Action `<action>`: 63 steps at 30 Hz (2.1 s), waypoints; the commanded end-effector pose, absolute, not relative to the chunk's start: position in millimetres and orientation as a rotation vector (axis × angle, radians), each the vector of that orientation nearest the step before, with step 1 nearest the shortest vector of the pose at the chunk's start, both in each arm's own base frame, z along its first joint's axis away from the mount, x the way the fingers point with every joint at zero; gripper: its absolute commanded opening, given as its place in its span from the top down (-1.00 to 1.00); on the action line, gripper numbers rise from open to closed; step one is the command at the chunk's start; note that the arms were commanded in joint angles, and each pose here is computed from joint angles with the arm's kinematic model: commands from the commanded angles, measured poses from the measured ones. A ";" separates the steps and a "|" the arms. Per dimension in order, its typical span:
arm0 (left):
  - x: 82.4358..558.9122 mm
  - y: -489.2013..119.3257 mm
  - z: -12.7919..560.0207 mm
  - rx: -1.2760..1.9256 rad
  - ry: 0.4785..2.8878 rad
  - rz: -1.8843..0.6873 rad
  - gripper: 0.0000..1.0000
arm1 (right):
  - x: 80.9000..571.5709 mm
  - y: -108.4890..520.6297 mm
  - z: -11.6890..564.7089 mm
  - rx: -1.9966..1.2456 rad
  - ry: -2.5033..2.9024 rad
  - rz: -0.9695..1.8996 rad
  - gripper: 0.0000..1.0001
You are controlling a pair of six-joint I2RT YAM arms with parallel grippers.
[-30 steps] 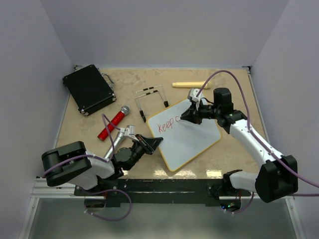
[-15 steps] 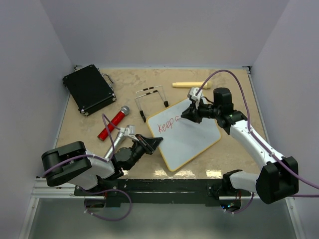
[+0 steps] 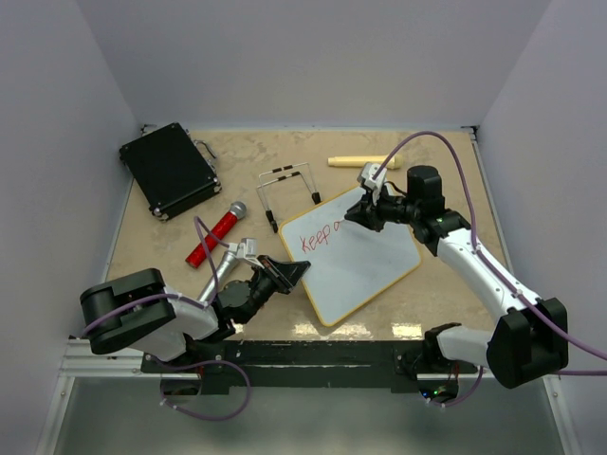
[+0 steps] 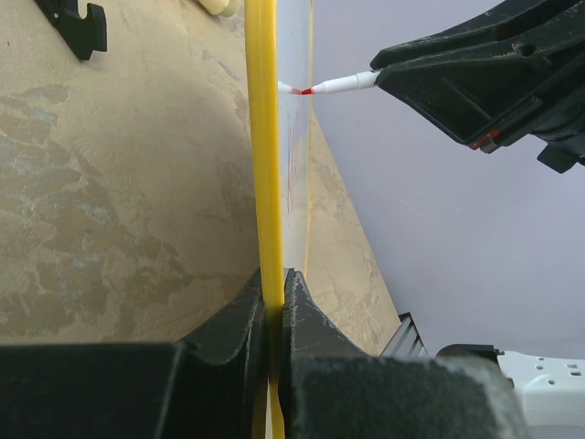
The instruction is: Write a sentence on the whiteboard
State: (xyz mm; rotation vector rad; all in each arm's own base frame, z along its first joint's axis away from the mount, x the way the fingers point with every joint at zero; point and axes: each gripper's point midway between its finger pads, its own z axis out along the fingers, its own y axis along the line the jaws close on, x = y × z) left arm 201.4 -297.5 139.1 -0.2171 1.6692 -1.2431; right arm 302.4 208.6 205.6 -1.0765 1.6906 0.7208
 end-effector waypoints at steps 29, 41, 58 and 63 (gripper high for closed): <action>197.1 -311.5 162.8 -0.105 1.576 -1.297 1.00 | 268.6 213.6 182.7 -1.263 1.742 0.772 1.00; 196.4 -306.3 151.9 -0.095 1.600 -1.275 1.00 | 280.4 212.6 270.2 -1.186 1.543 0.720 1.00; 192.6 -310.1 151.2 0.006 1.606 -1.264 1.00 | 269.1 183.9 263.5 -1.088 1.494 0.772 1.00; 190.9 -311.0 152.3 0.035 1.610 -1.258 1.00 | 260.1 180.6 267.1 -1.075 1.452 0.776 1.00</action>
